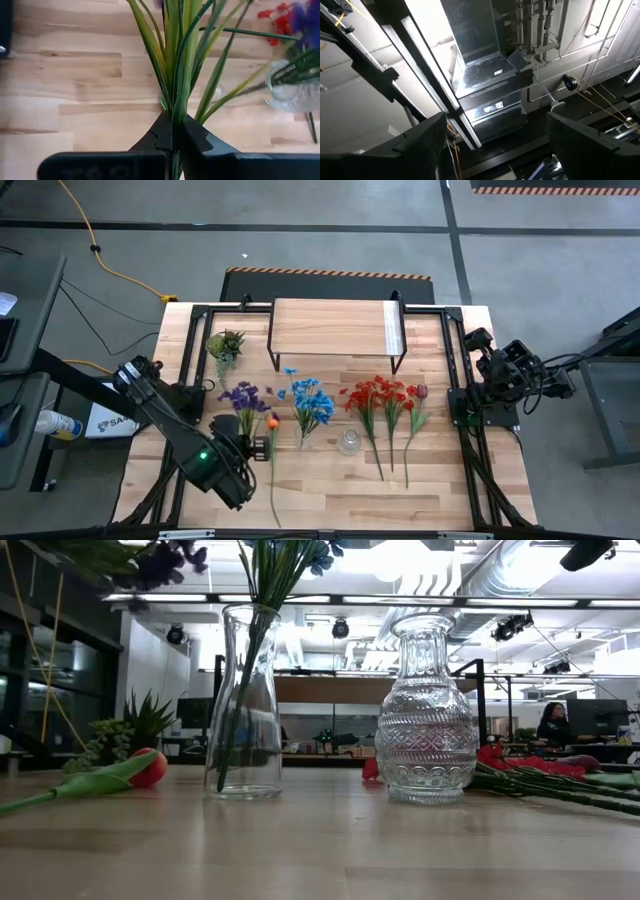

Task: Pick and place flowers into a vace then onto a shelf
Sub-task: Put the purple flowers into the left transparent flower vase

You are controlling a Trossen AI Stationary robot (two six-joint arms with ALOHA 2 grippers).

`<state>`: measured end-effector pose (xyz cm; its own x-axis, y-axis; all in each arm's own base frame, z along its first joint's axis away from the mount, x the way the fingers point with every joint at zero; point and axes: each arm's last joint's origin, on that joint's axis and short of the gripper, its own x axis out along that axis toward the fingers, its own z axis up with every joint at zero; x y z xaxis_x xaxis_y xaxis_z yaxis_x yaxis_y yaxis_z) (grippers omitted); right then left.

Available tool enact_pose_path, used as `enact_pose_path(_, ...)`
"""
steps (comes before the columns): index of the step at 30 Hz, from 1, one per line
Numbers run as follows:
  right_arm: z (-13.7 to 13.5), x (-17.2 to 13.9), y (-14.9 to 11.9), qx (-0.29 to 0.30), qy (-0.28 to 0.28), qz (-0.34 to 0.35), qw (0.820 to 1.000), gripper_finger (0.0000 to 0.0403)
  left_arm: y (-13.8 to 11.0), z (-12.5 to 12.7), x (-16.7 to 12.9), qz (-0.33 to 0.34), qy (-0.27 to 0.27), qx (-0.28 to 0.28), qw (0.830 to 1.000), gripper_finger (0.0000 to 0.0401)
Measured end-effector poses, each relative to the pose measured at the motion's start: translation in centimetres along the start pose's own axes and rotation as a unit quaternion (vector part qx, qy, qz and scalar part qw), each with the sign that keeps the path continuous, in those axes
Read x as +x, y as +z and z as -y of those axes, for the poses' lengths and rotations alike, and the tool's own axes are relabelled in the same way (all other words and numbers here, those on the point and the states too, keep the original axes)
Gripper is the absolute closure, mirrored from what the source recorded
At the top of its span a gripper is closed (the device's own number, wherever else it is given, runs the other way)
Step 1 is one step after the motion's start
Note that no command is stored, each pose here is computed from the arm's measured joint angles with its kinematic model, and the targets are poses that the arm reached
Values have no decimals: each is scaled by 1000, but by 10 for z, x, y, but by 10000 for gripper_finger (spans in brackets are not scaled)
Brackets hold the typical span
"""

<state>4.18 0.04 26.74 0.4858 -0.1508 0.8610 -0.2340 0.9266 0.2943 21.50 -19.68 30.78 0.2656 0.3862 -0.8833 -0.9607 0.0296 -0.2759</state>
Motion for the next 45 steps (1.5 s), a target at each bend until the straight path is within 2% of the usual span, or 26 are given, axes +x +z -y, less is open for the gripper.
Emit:
enact_pose_path(8,0,0,0,1,-2,0,1000,75,2,1,-7,-7,-11,10,1000,357)
enact_pose_path(23,0,0,0,-1,-1,0,1000,75,26,21,-63,-41,-125,59,990,357)
enact_pose_path(29,0,0,0,3,1,-1,1000,75,41,29,-87,-14,-193,74,978,357)
enact_pose_path(38,0,0,-1,2,2,-5,1000,75,63,36,-114,86,-285,103,949,357)
enact_pose_path(42,0,0,-1,2,1,-5,1000,75,67,43,-124,163,-326,133,922,357)
enact_pose_path(45,0,0,-1,-2,1,-6,1000,75,68,47,-129,232,-336,169,897,357)
